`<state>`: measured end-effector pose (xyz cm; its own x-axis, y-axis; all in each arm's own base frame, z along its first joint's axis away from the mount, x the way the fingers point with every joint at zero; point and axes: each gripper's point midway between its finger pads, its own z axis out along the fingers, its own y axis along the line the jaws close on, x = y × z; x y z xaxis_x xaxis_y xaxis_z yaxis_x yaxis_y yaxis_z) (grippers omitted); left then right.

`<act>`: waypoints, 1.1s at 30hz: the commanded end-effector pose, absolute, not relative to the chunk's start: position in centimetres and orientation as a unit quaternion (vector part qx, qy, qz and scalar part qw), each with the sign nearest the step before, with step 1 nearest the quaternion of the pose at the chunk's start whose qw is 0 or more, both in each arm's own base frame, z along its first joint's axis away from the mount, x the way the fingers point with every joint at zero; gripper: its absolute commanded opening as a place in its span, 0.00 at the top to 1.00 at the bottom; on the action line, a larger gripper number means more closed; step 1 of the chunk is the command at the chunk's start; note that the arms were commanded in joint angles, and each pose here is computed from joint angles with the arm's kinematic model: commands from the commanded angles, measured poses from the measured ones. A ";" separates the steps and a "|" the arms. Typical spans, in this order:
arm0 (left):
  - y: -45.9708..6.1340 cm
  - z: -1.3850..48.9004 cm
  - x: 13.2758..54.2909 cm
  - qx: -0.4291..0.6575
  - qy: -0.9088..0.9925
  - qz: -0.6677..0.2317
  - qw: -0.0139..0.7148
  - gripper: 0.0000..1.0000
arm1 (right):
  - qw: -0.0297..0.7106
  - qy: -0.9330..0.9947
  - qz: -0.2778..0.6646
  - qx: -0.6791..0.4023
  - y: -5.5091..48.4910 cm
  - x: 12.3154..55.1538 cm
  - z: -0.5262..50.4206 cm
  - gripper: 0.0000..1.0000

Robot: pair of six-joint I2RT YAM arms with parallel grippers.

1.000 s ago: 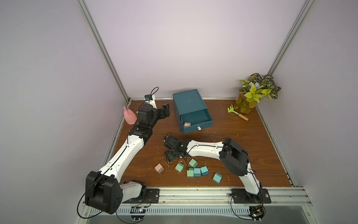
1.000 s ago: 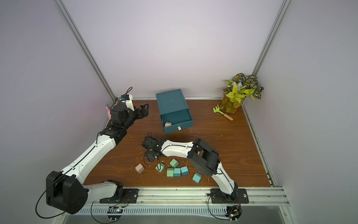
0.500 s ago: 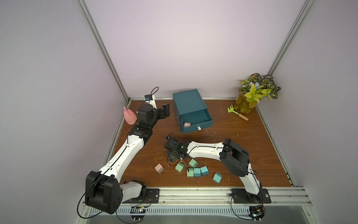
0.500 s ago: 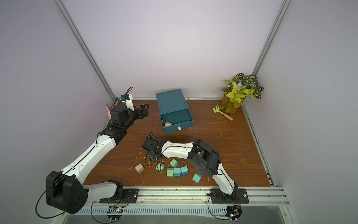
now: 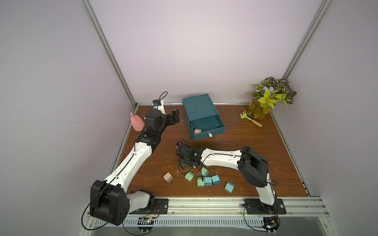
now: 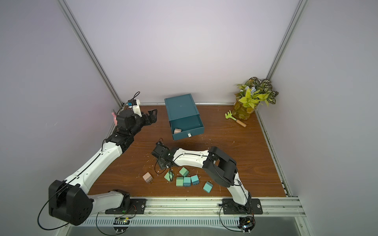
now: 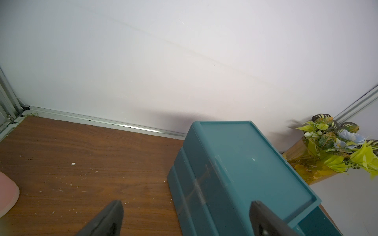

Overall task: Place the plugs into the drawer by color
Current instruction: Pick up the plug from the center of the board.

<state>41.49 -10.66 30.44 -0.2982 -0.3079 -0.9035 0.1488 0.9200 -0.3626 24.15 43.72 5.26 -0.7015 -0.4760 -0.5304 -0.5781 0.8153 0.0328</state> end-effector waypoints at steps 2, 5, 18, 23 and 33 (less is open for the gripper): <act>-10.5 31.5 41.1 -0.052 0.772 -0.201 0.601 0.08 | 0.261 0.917 0.112 -0.279 44.4 24.7 5.5 0.39; -10.5 31.5 41.1 -0.052 0.772 -0.201 0.601 0.07 | 0.262 0.917 0.112 -0.279 44.4 24.8 5.4 0.43; -10.4 31.5 41.1 -0.053 0.772 -0.198 0.602 0.07 | 0.264 0.918 0.108 -0.275 44.2 25.1 5.4 0.53; -10.4 31.4 41.1 -0.053 0.772 -0.198 0.601 0.08 | 0.272 0.916 0.114 -0.272 44.2 25.2 6.7 0.53; -9.7 32.2 41.3 -0.057 0.767 -0.176 0.614 0.07 | 0.321 0.893 0.167 -0.269 44.5 25.2 16.5 0.55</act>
